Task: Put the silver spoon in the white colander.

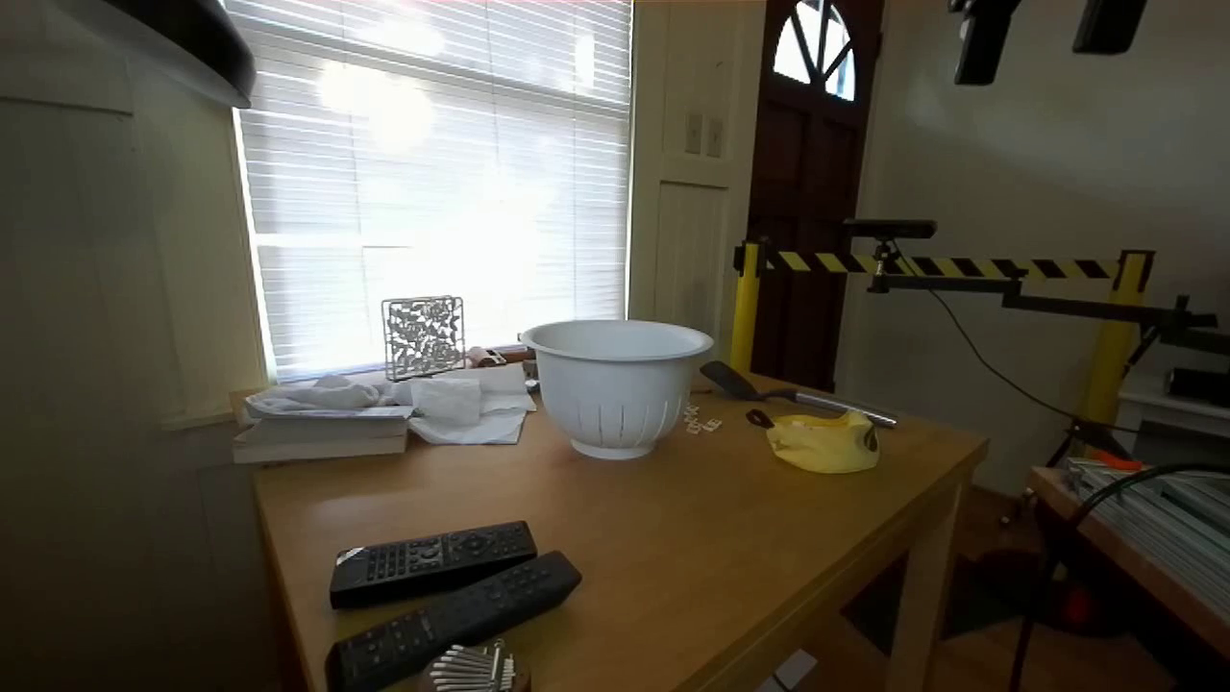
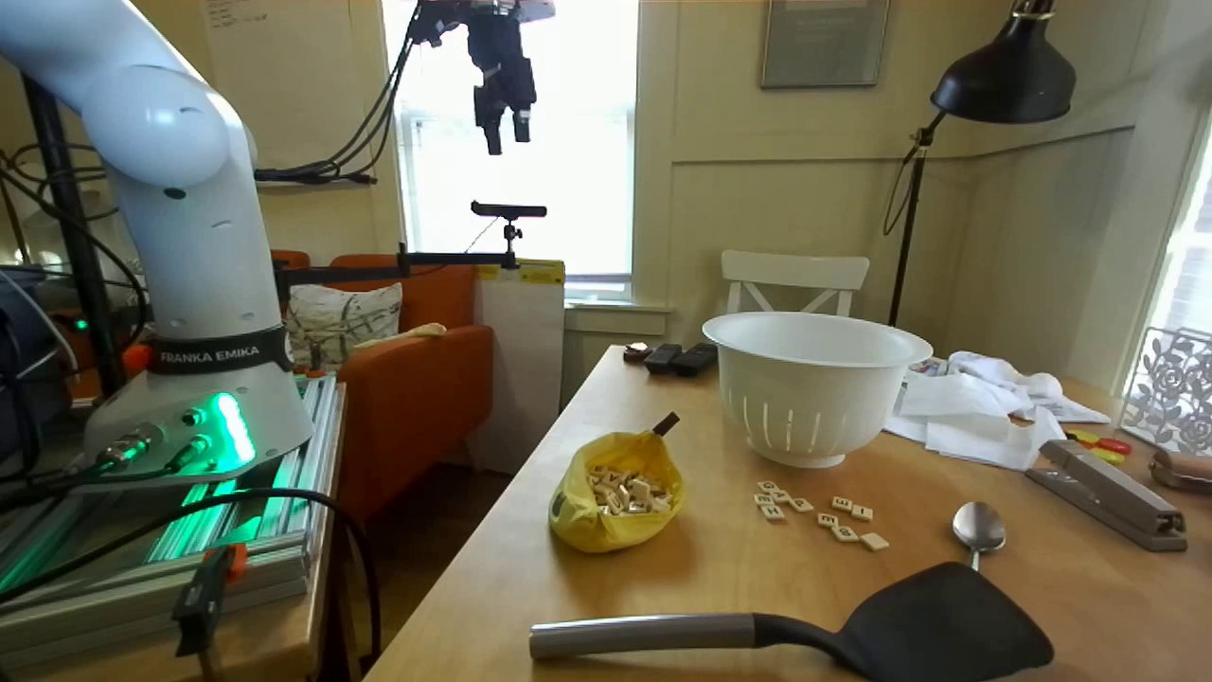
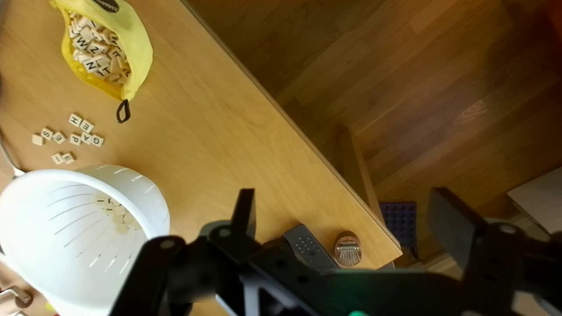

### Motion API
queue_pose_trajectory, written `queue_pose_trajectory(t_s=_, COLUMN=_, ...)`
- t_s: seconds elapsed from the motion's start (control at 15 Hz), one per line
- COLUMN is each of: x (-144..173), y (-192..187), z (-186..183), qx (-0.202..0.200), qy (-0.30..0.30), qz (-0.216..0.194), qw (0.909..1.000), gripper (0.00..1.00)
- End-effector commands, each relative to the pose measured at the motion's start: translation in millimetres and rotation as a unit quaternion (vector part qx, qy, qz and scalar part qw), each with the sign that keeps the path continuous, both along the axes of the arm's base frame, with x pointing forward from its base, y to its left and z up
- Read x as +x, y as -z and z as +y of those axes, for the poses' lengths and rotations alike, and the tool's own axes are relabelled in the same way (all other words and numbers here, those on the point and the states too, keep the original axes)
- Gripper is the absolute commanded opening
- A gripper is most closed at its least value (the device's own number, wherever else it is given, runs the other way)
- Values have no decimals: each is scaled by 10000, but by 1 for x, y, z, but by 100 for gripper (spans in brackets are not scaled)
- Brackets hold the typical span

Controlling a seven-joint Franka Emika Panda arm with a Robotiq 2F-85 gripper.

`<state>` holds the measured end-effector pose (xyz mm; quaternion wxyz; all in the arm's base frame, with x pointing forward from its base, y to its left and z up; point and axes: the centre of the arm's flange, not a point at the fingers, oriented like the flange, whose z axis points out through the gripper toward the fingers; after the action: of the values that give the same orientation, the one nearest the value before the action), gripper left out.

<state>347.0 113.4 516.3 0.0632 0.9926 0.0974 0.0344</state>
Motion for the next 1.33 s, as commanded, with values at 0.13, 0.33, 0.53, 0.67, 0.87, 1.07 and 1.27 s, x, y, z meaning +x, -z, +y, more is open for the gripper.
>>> queue_pose_trajectory(t_s=0.13, x=51, y=0, z=-40, qx=-155, qy=224, qz=-909, qw=9955, gripper=100)
queue_pose_trajectory(t_s=0.33, x=89, y=-4, z=-89, qx=-182, qy=-77, qz=-1267, qw=9917, gripper=100)
queue_pose_trajectory(t_s=0.53, x=117, y=-2, z=-144, qx=-84, qy=-254, qz=-1380, qw=9901, gripper=100)
queue_pose_trajectory(t_s=0.67, x=133, y=0, z=-182, qx=-50, qy=-143, qz=-1293, qw=9915, gripper=100)
queue_pose_trajectory(t_s=0.87, x=153, y=2, z=-241, qx=-134, qy=74, qz=-1146, qw=9933, gripper=100)
queue_pose_trajectory(t_s=1.07, x=166, y=7, z=-299, qx=-54, qy=39, qz=-914, qw=9958, gripper=100)
queue_pose_trajectory(t_s=1.27, x=150, y=15, z=-306, qx=-162, qy=342, qz=-1047, qw=9938, gripper=100)
